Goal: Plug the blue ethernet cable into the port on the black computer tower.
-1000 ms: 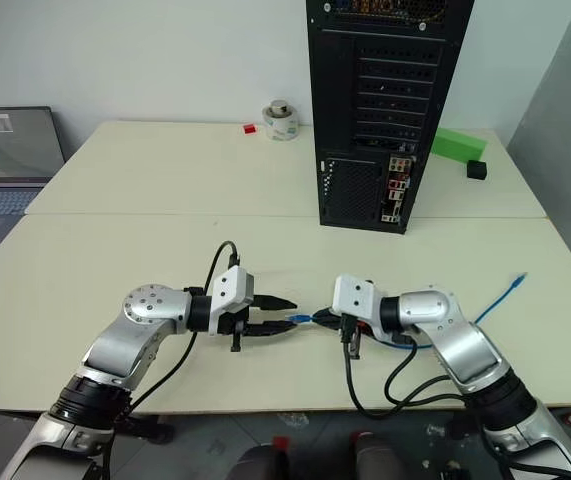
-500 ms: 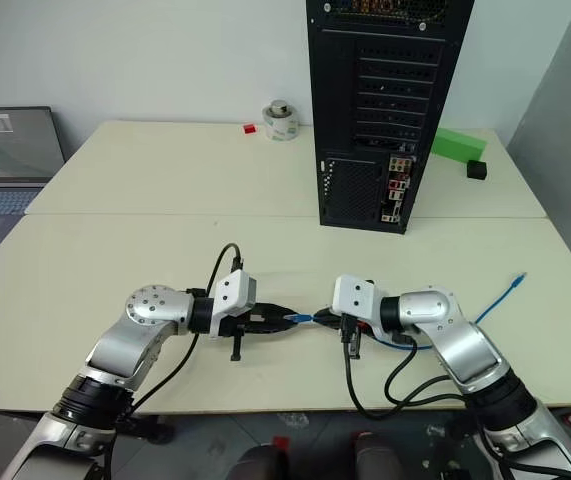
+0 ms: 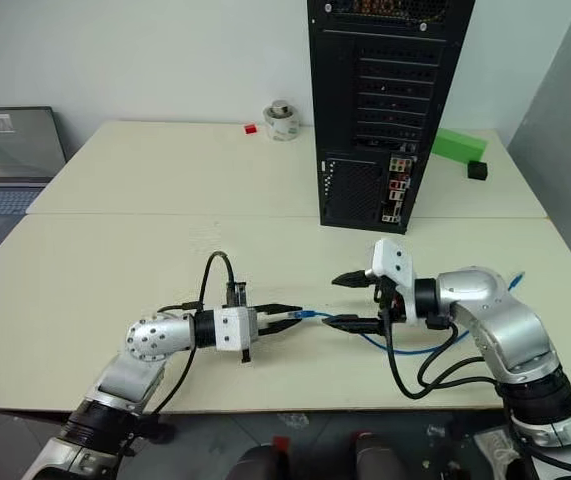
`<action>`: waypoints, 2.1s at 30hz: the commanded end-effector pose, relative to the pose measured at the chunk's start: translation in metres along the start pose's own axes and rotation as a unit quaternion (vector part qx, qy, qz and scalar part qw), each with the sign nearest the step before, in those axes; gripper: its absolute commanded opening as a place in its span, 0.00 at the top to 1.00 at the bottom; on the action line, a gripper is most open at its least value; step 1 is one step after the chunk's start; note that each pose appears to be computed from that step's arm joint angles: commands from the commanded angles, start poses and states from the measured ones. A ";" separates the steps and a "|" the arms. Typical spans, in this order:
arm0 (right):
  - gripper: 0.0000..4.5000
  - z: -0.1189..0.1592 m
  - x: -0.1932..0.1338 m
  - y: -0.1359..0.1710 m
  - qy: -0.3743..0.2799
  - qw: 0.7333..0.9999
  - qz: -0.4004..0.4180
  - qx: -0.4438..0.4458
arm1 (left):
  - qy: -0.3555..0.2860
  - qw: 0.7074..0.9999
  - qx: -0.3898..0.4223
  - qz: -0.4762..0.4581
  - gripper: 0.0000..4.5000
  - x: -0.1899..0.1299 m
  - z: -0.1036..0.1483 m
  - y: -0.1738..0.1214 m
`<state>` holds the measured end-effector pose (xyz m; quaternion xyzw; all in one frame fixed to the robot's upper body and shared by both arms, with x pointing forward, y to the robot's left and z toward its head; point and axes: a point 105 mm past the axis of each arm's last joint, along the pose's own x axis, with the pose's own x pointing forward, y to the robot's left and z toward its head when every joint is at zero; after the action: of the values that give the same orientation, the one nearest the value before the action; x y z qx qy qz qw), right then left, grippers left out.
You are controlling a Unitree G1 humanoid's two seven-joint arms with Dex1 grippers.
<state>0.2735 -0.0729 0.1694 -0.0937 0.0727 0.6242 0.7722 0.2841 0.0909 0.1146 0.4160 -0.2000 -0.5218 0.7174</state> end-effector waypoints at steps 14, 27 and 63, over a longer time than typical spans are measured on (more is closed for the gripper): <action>0.00 0.007 0.020 -0.002 -0.053 0.991 -0.017 0.124 | -0.058 0.972 0.206 0.099 0.93 0.000 0.018 0.021; 0.10 0.005 0.026 -0.007 -0.054 0.987 -0.013 0.153 | -0.064 0.966 0.225 0.108 0.93 0.000 0.023 0.020; 1.00 0.002 0.015 -0.021 -0.041 0.984 -0.023 0.171 | -0.025 0.978 0.158 0.134 0.38 -0.001 0.007 0.024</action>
<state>0.2946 -0.0588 0.1530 0.0646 0.1706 0.5854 0.7899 0.2876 0.0888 0.1328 0.4956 -0.3612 -0.4038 0.6789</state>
